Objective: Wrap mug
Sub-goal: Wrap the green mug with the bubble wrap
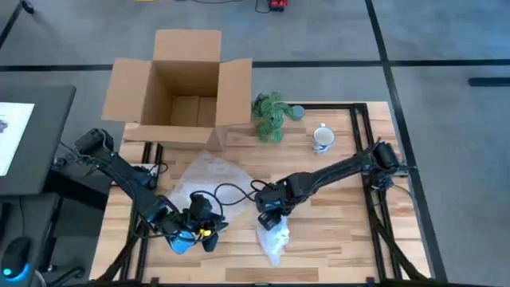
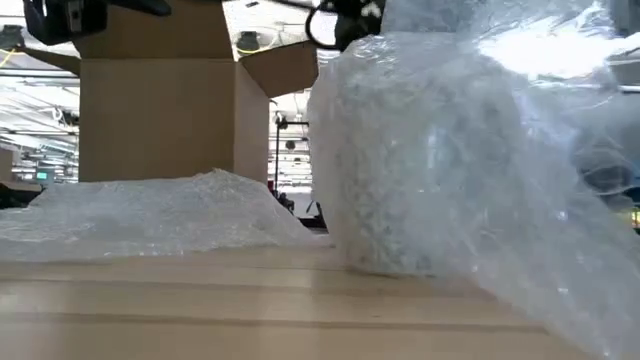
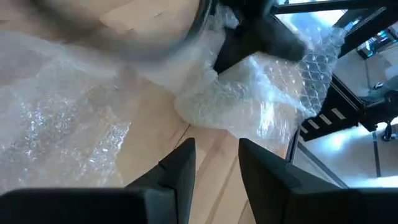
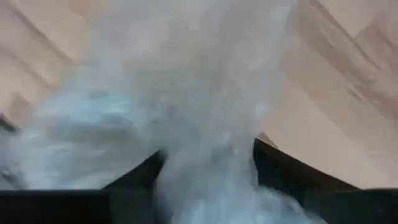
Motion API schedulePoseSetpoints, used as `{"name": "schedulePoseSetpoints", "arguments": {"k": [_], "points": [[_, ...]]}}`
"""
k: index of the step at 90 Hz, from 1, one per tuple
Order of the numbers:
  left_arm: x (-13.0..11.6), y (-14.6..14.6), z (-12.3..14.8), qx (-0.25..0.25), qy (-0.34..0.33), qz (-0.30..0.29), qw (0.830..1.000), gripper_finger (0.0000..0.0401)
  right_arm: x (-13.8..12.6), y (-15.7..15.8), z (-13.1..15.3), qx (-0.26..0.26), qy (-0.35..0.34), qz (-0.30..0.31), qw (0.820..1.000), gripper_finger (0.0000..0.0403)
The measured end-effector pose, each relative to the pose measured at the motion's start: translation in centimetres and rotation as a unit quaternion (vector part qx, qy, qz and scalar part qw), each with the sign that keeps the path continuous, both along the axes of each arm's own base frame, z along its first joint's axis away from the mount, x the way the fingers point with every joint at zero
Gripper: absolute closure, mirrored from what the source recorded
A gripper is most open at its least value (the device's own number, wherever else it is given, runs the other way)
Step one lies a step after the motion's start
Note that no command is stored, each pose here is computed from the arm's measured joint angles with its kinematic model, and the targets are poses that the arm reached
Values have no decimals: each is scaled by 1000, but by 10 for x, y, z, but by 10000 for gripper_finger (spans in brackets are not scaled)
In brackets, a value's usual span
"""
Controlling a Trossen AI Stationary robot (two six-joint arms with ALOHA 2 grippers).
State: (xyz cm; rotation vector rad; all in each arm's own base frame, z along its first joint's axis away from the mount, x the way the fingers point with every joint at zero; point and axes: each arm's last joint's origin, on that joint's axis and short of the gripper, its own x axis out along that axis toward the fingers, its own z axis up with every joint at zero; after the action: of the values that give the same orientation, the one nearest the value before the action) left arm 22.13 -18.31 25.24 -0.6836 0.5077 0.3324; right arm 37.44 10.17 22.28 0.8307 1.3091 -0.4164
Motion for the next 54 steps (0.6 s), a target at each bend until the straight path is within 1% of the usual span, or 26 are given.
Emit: {"name": "schedulePoseSetpoints", "arguments": {"k": [16, 27, 34, 40, 45, 49, 54], "points": [[-1, -2, 0, 0, 0, -4, 1000, 296, -9, -9, 23, -15, 16, 10, 1000, 227], [-1, -2, 0, -1, 0, -4, 1000, 296, -17, -13, 44, -22, 31, 33, 999, 242], [-1, -2, 0, 0, 0, -4, 1000, 296, -18, -14, 59, -24, 28, 48, 998, 257], [-1, -2, 0, -1, 0, -4, 1000, 296, -17, -14, 74, -25, 13, 63, 998, 271], [-1, -2, 0, -2, 2, -7, 1000, 296, -15, -11, 86, -20, -12, 77, 997, 284], [-2, -2, 0, -3, 4, -8, 1000, 296, -13, -7, 95, -5, -38, 97, 995, 295], [-2, -2, 0, -5, 4, -9, 1000, 296, -9, 2, 104, 30, -75, 130, 988, 310]]}}
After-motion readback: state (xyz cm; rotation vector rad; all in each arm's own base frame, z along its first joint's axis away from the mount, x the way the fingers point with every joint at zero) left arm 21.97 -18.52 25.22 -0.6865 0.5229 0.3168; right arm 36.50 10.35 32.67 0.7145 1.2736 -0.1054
